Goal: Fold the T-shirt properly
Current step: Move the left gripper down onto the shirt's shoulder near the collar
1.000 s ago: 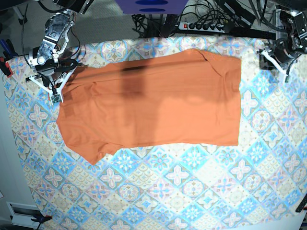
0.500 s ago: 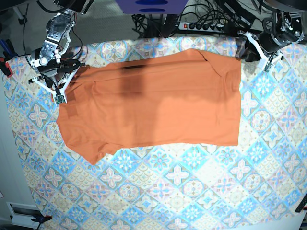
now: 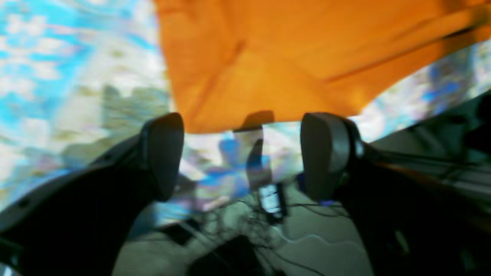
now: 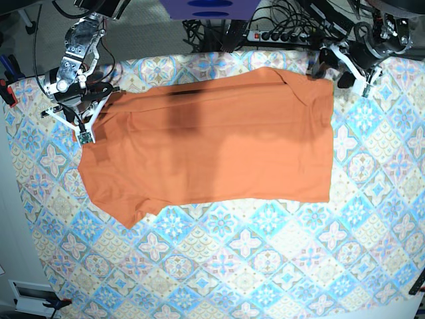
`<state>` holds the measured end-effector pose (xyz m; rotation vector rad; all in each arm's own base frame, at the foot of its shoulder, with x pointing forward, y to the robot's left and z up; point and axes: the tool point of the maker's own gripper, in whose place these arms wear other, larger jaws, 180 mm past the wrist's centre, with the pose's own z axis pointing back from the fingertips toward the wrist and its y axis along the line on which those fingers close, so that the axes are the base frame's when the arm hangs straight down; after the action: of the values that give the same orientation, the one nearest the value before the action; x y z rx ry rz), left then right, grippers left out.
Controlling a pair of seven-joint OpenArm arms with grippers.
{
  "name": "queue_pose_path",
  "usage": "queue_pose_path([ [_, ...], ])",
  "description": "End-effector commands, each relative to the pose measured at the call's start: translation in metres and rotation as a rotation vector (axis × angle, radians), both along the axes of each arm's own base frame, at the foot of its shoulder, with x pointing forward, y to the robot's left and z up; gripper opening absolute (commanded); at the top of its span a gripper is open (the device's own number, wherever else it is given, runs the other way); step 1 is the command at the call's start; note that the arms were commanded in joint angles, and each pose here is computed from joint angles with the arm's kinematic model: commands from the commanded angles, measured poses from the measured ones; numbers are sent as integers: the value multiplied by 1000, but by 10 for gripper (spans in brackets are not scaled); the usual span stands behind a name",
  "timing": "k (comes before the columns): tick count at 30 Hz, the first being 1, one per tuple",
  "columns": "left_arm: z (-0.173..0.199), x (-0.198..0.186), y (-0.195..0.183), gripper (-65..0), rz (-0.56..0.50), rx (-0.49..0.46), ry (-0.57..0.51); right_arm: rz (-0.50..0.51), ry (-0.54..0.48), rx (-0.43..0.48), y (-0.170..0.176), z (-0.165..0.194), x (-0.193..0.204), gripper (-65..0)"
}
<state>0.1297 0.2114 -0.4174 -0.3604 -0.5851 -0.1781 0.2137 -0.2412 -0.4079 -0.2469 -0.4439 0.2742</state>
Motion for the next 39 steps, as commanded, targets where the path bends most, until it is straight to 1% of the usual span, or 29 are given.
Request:
queue_pose_path([
  [1,7,9,-5,-198,7,-28,-30,6,-31,-10,-2,7,6,-640],
  [4,-11,-3,-21,-198,52,-96,45,6,-29,-11,-2,7,6,-640],
  [7,-21,-4,-33,-199,106,-162,59,6,-24,-20,-4,7,5,-640],
  [11,-24,-2,-32,-199,147,-203,49,3,6,-83,-14,7,0,-639],
  [16,-21,3,-30,-199,163,-210,18,59,43,-167,-11,7,2,-639],
  [20,-19,12,-31,-199,162,-215,-3,85,42,-166,-2,6,6,-639],
  [26,-14,29,-40,-199,170,-242,-43,85,41,-164,-1,7,7,-639],
  [31,-24,35,-41,-200,184,-258,-23,85,41,-164,-1,7,7,-639],
  [32,-26,34,-41,-209,188,-260,-18,85,41,-164,-1,7,7,-639],
  [34,-28,33,-40,-268,190,-261,-13,82,38,-166,-3,7,7,-639],
  [37,-27,34,-38,-442,187,-254,-13,82,37,-168,-4,7,7,-639],
  [39,-27,34,-35,-532,183,-246,-14,83,37,-167,-3,7,7,-639],
])
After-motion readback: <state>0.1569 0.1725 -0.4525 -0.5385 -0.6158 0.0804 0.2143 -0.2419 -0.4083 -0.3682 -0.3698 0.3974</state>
